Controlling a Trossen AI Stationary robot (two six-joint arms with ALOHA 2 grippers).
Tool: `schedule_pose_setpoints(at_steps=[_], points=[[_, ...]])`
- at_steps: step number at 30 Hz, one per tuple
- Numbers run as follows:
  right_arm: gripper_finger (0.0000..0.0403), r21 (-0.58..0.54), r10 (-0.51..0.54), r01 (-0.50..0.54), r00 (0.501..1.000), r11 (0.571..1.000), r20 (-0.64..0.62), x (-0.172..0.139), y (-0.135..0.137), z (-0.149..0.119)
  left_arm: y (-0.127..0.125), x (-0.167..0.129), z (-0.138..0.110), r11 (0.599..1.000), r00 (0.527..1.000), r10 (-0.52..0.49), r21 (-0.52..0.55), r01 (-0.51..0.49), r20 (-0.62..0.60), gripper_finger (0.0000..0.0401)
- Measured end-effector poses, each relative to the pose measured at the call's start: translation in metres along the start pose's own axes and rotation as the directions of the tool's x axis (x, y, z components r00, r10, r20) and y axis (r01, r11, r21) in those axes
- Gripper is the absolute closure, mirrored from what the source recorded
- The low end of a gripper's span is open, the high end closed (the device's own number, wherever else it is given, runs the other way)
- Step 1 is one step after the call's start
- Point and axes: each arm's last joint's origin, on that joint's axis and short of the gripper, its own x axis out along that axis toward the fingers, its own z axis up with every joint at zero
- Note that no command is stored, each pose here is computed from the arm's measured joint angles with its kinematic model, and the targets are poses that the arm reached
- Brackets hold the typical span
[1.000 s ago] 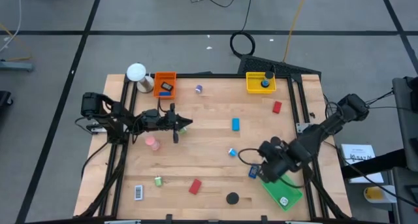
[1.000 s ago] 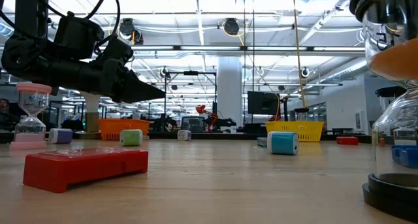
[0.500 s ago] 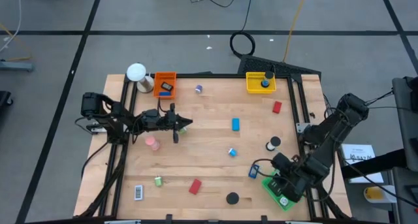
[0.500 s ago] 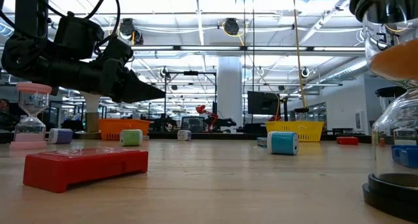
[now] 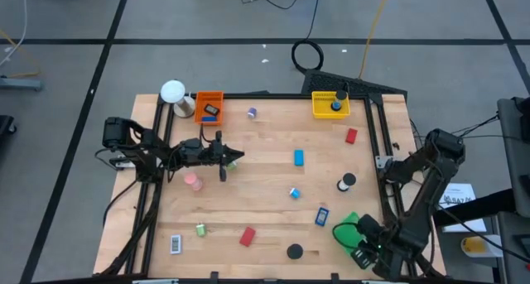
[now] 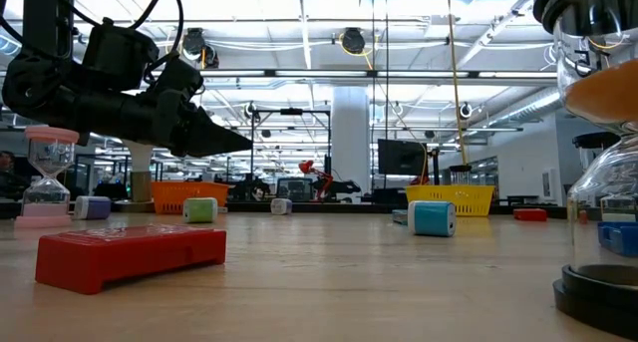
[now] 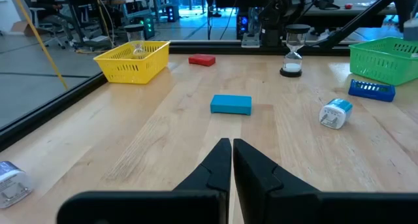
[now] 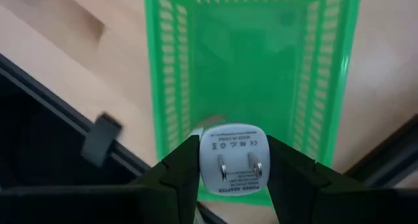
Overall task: Pick & Place Office items
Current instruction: Put the bottom violet charger adapter into the green bin
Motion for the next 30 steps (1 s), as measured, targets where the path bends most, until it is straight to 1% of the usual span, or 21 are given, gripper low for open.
schedule_pose_setpoints(at_steps=[5, 7, 14, 18, 25, 30], points=[[0.0268, 0.031, -0.033, 0.033, 0.999, 0.999, -0.01, 0.013, -0.011, -0.005, 0.0, 0.0, 0.0, 1.0, 1.0, 0.0, 0.0, 0.0, 0.0, 0.038], [0.0268, 0.032, -0.039, 0.04, 0.999, 0.999, -0.033, 0.022, -0.014, -0.005, 0.0, 0.0, 0.0, 1.0, 1.0, 0.0, 0.0, 0.0, 0.0, 0.038], [0.0268, 0.022, 0.007, -0.005, 0.996, 1.0, -0.086, 0.047, -0.021, -0.005, 0.0, 0.0, 0.0, 1.0, 1.0, 0.0, 0.0, 0.0, 0.0, 0.038], [0.0262, 0.018, 0.004, -0.002, 0.993, 1.0, -0.115, 0.051, -0.023, -0.005, 0.0, 0.0, 0.0, 1.0, 1.0, 0.0, 0.0, 0.0, 0.0, 0.038], [0.0231, 0.0, -0.007, 0.007, 0.991, 1.0, -0.136, 0.051, -0.023, -0.005, 0.0, 0.0, 0.0, 1.0, 1.0, 0.0, 0.0, 0.0, 0.0, 0.038], [0.0228, -0.007, -0.03, 0.029, 0.984, 1.0, -0.175, 0.051, -0.022, -0.002, 0.0, 0.0, 0.0, 1.0, 1.0, 0.0, 0.0, 0.0, 0.0, 0.038]])
